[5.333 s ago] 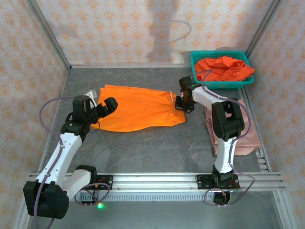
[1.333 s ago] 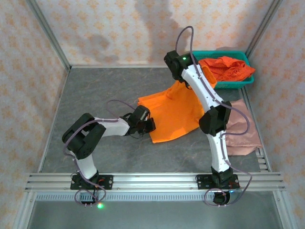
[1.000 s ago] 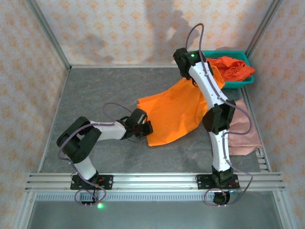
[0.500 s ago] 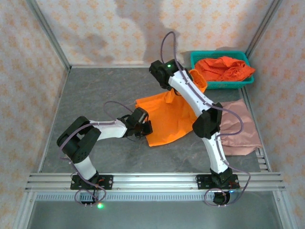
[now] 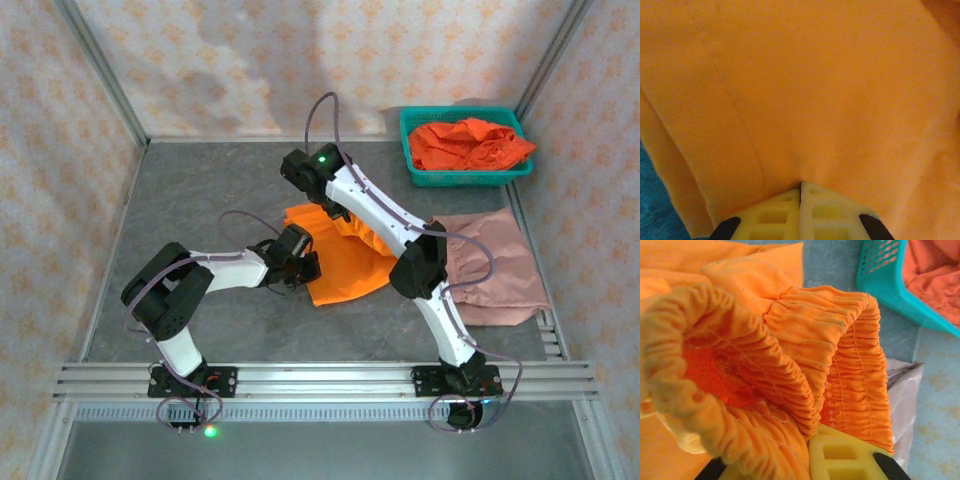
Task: Fold and stack the shorts
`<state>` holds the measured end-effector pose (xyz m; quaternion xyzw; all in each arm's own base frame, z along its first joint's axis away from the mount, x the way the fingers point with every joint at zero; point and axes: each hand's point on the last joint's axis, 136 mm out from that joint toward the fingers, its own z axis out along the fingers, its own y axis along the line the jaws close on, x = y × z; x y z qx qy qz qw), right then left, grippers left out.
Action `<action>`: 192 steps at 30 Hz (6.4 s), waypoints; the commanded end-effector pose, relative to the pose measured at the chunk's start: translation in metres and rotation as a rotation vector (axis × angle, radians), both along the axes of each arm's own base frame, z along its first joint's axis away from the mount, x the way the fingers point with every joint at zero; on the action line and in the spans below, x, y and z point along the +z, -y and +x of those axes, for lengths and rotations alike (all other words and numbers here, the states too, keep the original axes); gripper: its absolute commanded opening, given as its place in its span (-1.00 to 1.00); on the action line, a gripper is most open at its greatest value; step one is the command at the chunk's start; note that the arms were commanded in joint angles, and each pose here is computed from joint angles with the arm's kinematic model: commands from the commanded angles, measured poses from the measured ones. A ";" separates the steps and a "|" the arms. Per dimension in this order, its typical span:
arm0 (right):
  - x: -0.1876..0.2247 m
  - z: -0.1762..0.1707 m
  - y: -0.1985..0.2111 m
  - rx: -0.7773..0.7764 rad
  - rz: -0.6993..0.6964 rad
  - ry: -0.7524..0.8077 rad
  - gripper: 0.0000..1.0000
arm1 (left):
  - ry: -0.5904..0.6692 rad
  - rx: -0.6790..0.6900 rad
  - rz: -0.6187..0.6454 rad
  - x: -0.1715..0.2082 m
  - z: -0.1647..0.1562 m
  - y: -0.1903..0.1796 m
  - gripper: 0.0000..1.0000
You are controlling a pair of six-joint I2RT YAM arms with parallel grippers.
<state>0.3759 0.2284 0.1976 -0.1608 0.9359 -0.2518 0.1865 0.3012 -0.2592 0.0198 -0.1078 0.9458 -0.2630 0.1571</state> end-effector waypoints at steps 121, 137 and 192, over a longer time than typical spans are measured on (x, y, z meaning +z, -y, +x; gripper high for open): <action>0.008 0.009 0.076 -0.283 0.193 0.026 -0.83 | 0.013 0.047 0.111 0.001 0.030 0.021 -0.66; -0.045 0.013 0.008 -0.293 0.404 -0.042 -0.74 | 0.053 0.032 0.022 0.008 0.031 0.053 -0.60; -0.102 -0.082 -0.005 0.112 0.654 -0.037 0.88 | -0.013 0.175 -0.082 0.059 0.124 0.010 0.51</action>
